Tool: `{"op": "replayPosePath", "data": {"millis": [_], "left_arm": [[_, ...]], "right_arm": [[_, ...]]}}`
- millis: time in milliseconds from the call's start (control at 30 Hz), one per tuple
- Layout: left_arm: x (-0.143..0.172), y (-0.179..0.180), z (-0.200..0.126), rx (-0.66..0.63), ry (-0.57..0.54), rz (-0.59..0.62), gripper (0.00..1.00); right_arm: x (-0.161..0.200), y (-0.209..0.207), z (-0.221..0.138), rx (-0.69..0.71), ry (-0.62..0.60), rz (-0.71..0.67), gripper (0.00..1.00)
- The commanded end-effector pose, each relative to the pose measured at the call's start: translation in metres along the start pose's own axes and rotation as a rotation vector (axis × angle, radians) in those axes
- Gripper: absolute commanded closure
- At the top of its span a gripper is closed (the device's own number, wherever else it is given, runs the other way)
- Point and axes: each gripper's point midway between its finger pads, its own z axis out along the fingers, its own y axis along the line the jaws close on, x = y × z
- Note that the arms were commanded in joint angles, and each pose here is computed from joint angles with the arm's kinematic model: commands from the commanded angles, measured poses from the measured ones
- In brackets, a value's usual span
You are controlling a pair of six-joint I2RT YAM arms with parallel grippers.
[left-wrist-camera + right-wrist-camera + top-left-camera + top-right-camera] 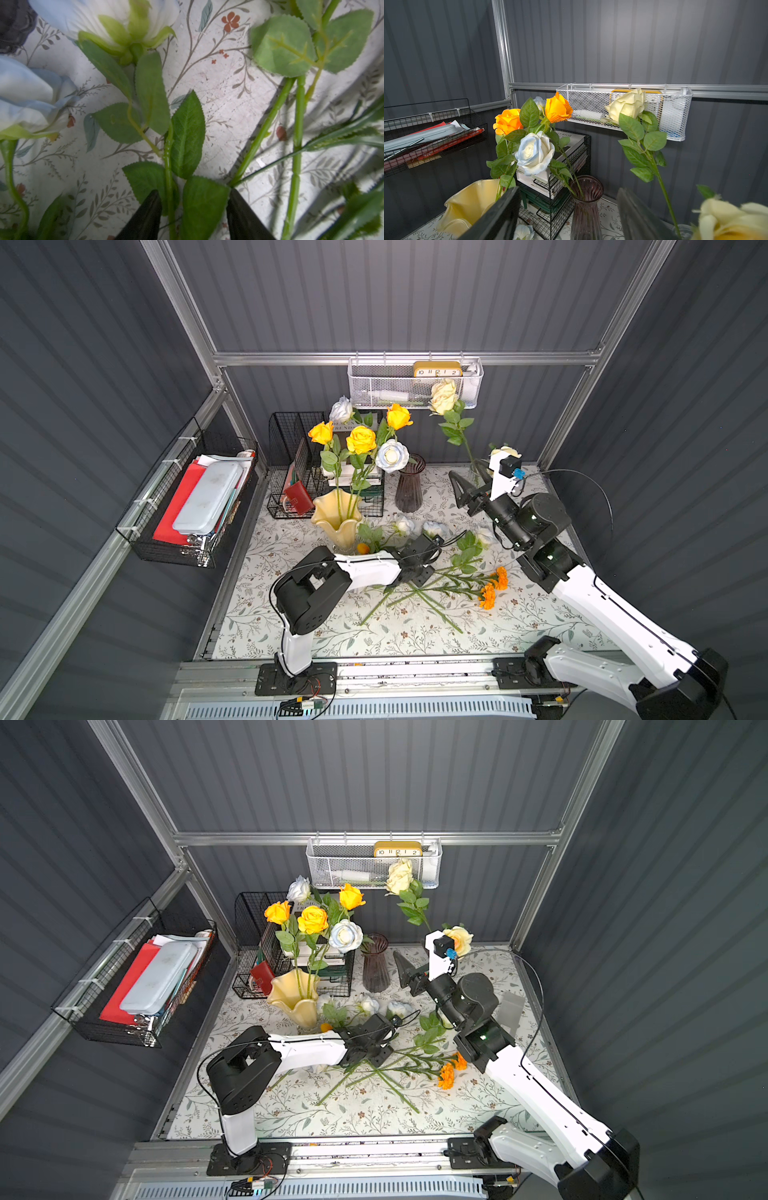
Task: Arrange the flowers in different vases according to their colors
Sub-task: Adjust the flower at the center of the board.
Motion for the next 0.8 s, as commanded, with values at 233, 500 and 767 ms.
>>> {"op": "replayPosePath", "data": {"millis": [233,500,767], "left_arm": [[-0.016,0.004,-0.003,-0.006,-0.036,0.038,0.63],[-0.031,0.001,-0.015,0.027,-0.076,0.046,0.8],[-0.024,-0.005,-0.02,0.062,-0.072,0.085,0.53]], "right_arm": [[0.012,-0.008,-0.021,0.055,0.04,-0.013,0.23],[0.012,-0.008,-0.033,0.055,0.039,-0.012,0.24],[0.016,-0.01,-0.046,0.067,0.055,-0.004,0.24]]}}
